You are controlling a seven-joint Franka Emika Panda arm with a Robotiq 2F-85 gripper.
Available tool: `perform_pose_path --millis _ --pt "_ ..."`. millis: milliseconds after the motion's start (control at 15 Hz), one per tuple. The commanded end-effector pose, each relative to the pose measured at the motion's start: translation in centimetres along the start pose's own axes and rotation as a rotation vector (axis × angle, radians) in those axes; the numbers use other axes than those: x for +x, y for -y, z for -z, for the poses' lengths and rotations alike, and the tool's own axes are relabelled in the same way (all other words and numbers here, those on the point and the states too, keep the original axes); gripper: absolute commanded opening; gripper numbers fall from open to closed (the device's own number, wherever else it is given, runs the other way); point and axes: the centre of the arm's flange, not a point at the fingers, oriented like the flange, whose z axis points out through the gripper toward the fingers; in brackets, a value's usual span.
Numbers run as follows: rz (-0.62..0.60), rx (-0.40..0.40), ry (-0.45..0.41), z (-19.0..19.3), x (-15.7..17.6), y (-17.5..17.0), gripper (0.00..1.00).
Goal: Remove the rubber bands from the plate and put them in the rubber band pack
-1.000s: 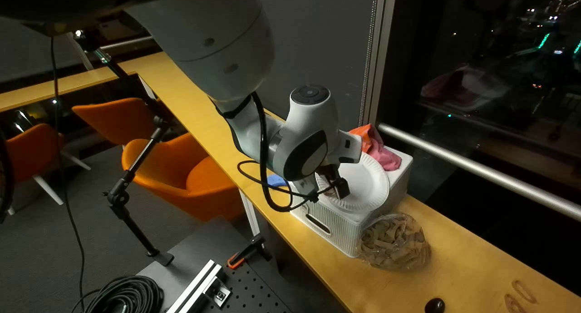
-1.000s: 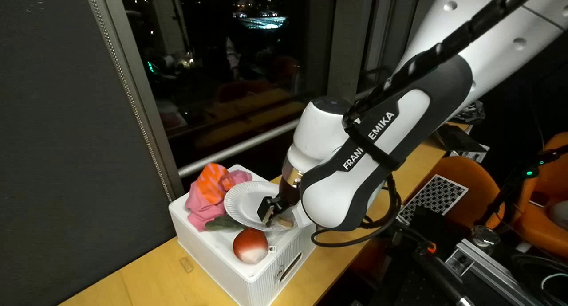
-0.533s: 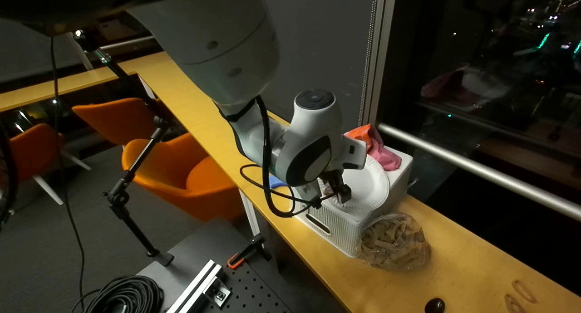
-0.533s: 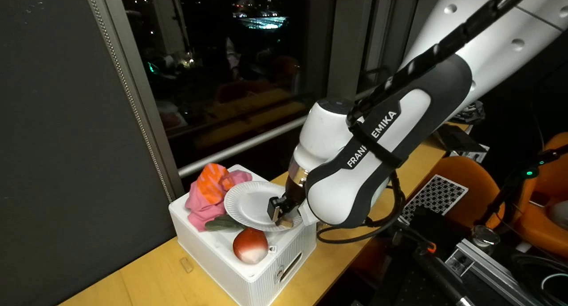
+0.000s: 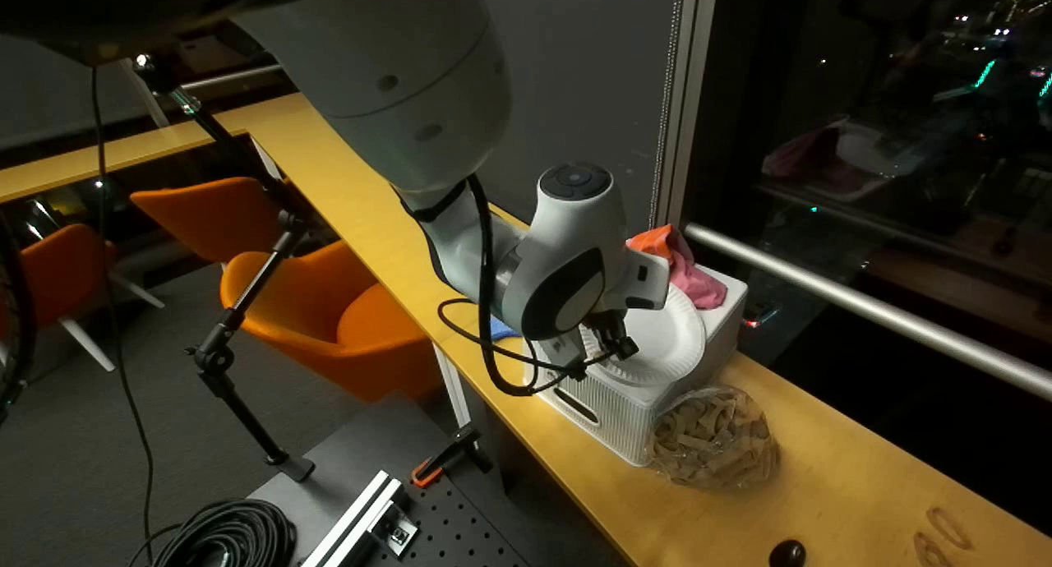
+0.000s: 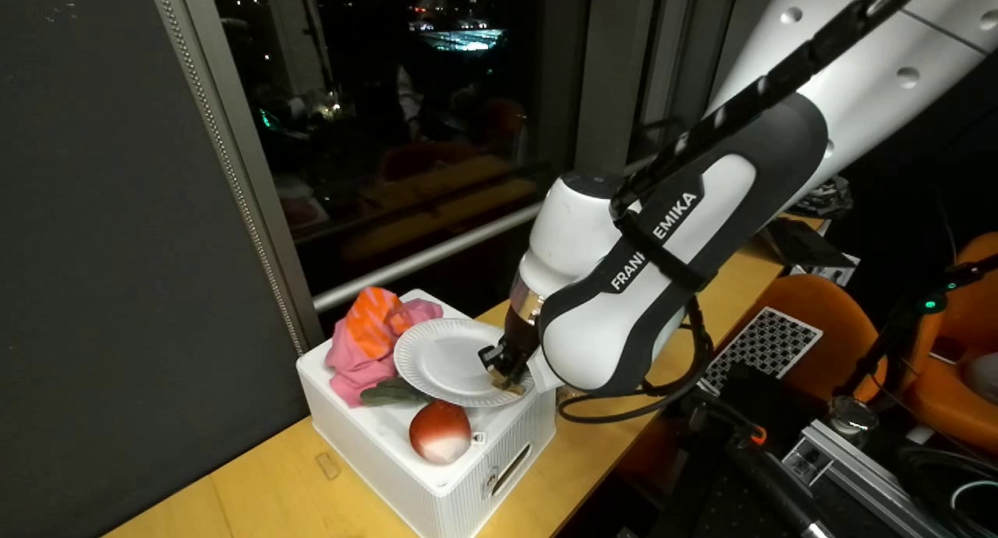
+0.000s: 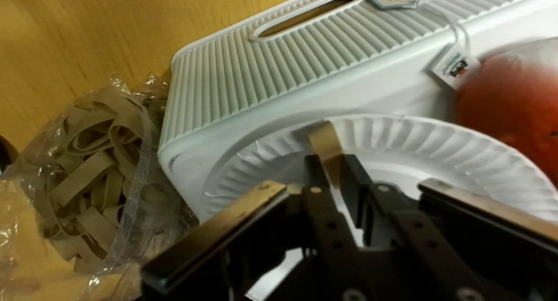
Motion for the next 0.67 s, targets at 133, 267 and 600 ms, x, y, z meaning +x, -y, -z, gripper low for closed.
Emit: perform_pose_path --millis 133,267,600 --pt "-0.014 0.001 -0.011 1.2 -0.1 -0.7 0.0" --pt "-0.019 -0.002 -0.012 1.1 0.0 -1.2 0.0" --pt "-0.032 -0.019 -0.015 2.0 -0.1 -2.4 0.0"
